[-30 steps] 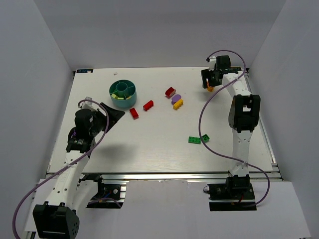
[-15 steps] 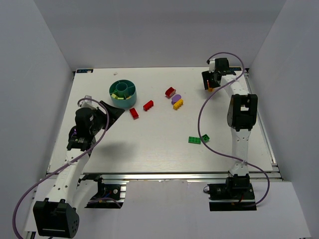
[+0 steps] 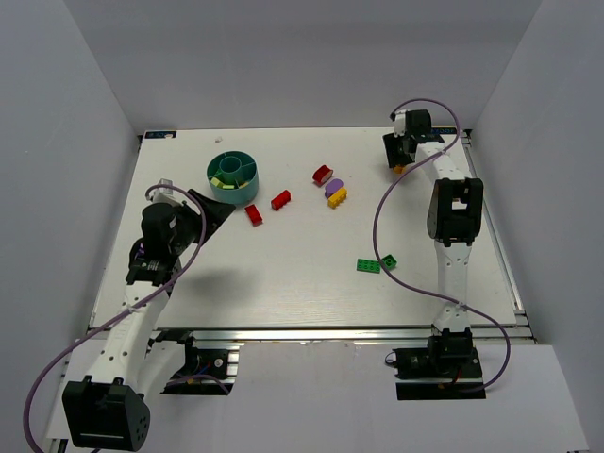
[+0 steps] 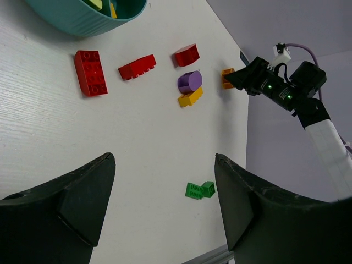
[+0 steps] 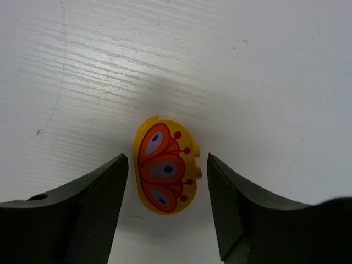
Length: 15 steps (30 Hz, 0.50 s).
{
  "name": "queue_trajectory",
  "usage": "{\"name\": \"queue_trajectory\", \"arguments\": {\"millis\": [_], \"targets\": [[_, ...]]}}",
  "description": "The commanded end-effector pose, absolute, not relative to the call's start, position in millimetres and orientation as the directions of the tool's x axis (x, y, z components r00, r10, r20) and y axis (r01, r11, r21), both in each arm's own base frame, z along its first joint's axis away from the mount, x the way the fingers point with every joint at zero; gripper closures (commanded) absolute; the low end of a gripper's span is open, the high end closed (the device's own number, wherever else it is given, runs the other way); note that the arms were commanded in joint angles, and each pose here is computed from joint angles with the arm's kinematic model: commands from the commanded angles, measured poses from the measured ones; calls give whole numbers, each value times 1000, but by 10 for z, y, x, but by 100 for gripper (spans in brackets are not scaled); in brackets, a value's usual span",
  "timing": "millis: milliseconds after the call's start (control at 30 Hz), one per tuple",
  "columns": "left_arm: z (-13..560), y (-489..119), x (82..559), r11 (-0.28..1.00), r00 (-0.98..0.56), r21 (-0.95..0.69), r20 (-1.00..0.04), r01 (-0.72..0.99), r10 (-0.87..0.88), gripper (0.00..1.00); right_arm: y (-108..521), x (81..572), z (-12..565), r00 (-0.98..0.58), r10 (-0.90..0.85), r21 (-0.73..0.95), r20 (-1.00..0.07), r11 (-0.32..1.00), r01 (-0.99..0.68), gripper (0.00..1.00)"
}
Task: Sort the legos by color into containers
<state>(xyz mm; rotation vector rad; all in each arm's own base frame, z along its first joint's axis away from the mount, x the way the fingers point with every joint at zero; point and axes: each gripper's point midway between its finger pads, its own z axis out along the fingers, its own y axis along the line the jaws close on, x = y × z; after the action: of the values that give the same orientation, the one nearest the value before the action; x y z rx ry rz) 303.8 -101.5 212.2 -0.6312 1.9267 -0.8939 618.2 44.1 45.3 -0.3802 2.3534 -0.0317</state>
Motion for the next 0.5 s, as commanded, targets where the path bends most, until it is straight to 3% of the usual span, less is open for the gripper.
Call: {"name": "queue_trajectory", "arguments": {"millis": [0, 100, 267, 400, 467], "targets": [[2386, -1009, 3069, 609, -430, -793, -540, -27, -723, 18, 422, 6308, 532, -648, -290, -142, -705, 952, -271, 42], [2409, -1004, 3073, 605, -423, -796, -541, -24, -727, 18, 457, 6275, 512, -651, -287, -115, -703, 949, -295, 52], [2444, -1013, 3070, 597, -416, -803, -539, -11, -732, 18, 480, 6205, 567, -650, -283, -84, -705, 944, -319, 62], [2505, -1045, 3072, 586, -415, -810, -538, 15, -733, 18, 589, 6140, 713, -632, -282, -39, -722, 928, -370, 87], [2553, -1067, 3063, 580, -416, -814, -539, 35, -732, 18, 674, 6095, 887, -606, -279, -11, -744, 913, -408, 92]]}}
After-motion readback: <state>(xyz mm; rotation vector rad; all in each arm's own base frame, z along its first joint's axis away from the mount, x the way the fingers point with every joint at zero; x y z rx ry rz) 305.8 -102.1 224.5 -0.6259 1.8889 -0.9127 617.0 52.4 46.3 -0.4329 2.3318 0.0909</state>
